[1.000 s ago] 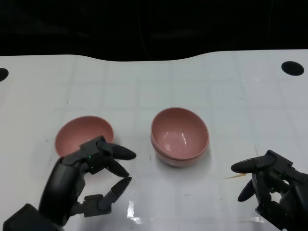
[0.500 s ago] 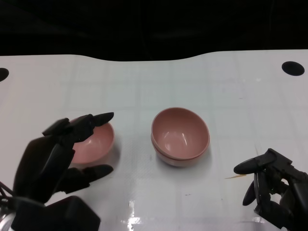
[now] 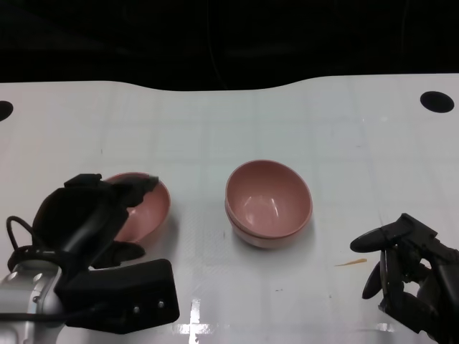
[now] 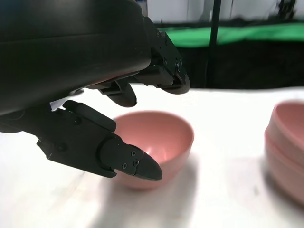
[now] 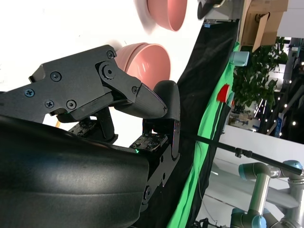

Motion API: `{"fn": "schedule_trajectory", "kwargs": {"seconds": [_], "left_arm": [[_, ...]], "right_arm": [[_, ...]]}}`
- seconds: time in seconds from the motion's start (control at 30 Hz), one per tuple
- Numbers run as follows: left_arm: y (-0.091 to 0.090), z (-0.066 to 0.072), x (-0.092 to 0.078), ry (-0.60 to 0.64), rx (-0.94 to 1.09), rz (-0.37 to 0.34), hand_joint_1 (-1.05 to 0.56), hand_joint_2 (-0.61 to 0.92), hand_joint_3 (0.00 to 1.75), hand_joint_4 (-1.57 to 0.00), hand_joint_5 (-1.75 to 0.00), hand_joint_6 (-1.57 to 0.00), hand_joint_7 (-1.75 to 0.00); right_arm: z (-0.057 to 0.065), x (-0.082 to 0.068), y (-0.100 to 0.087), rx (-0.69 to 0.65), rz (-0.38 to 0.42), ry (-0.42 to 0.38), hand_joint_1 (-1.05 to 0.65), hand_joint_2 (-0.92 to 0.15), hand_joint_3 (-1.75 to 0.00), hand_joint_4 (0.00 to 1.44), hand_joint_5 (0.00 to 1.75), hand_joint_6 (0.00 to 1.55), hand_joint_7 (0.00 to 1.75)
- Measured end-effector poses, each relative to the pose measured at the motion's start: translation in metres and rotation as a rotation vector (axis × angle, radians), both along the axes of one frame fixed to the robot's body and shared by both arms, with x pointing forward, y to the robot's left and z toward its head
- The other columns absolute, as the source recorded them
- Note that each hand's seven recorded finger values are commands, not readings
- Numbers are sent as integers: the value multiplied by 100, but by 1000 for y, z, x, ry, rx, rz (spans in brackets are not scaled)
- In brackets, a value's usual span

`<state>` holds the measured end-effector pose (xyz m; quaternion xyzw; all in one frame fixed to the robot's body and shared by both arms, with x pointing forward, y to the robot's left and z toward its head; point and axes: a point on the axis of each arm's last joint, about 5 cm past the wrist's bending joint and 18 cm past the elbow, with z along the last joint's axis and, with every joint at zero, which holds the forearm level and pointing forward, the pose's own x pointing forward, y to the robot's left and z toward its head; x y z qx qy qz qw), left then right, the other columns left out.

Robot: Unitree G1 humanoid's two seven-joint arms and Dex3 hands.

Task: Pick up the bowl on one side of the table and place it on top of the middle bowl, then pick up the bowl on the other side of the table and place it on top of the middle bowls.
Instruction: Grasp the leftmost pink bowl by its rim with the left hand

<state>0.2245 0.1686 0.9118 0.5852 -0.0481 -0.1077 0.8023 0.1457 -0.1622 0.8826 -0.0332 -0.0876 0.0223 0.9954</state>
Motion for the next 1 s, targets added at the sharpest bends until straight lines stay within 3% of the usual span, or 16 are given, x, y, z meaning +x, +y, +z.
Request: {"fn": "schedule_trajectory", "kwargs": {"seconds": [0.37, 0.4, 0.47, 0.5, 0.53, 0.57, 0.6, 0.63, 0.7, 0.8, 0.9, 1.0], "left_arm": [[-10, -10, 18, 152, 155, -45, -52, 92, 5, -59, -21, -55, -2], [-10, -12, 20, 167, 170, -48, -50, 92, 6, -71, -27, -63, -6], [-10, -13, 23, 184, 186, -51, -45, 92, 6, -71, -65, -75, -3], [-10, -14, 25, 186, 186, -55, -40, 92, 5, -77, -88, -87, -6], [-10, -16, 26, 177, 179, -61, -32, 92, 5, -80, -131, -105, -11], [-9, -19, 27, 158, 167, -70, -28, 92, 7, -82, -152, -108, -30], [-8, -22, 28, 135, 157, -78, -26, 90, 18, -84, -163, -94, -75], [-8, -24, 29, 110, 148, -86, -24, 91, 28, -86, -170, -74, -133], [-7, -27, 29, 57, 128, -98, -24, 91, 34, -86, -174, -61, -165], [-7, -27, 30, 14, 102, -101, -24, 92, 36, -80, -175, -55, -170], [-7, -27, 30, -15, 81, -99, -25, 91, 37, -74, -175, -62, -146], [-8, -25, 30, -63, 60, -95, -23, 86, 43, -75, -175, -67, -144]], "right_arm": [[0, -1, 3, 4, 5, 0, -10, -50, -121, 75, 167, 70, 140], [0, -1, 3, 1, 6, 1, -9, -50, -121, 76, 167, 70, 140], [0, -1, 3, -5, 7, 1, -9, -50, -120, 76, 166, 71, 139], [0, -1, 3, -7, 7, 1, -9, -50, -120, 76, 166, 71, 139], [0, -1, 4, -6, 7, 1, -9, -50, -120, 77, 166, 71, 138], [0, -1, 4, -7, 7, 3, -9, -49, -120, 77, 165, 72, 138], [0, -1, 4, -7, 7, 6, -9, -49, -120, 77, 165, 72, 138], [0, -1, 4, -7, 7, 7, -9, -49, -120, 77, 165, 72, 138], [0, -1, 4, -6, 7, 7, -9, -49, -120, 78, 164, 72, 137], [0, -1, 4, -5, 7, 6, -8, -49, -121, 78, 164, 72, 137], [0, -1, 5, -2, 8, 13, -9, -50, -120, 78, 165, 72, 136], [0, -1, 5, -1, 12, 14, -8, -50, -120, 78, 166, 72, 137]]}}
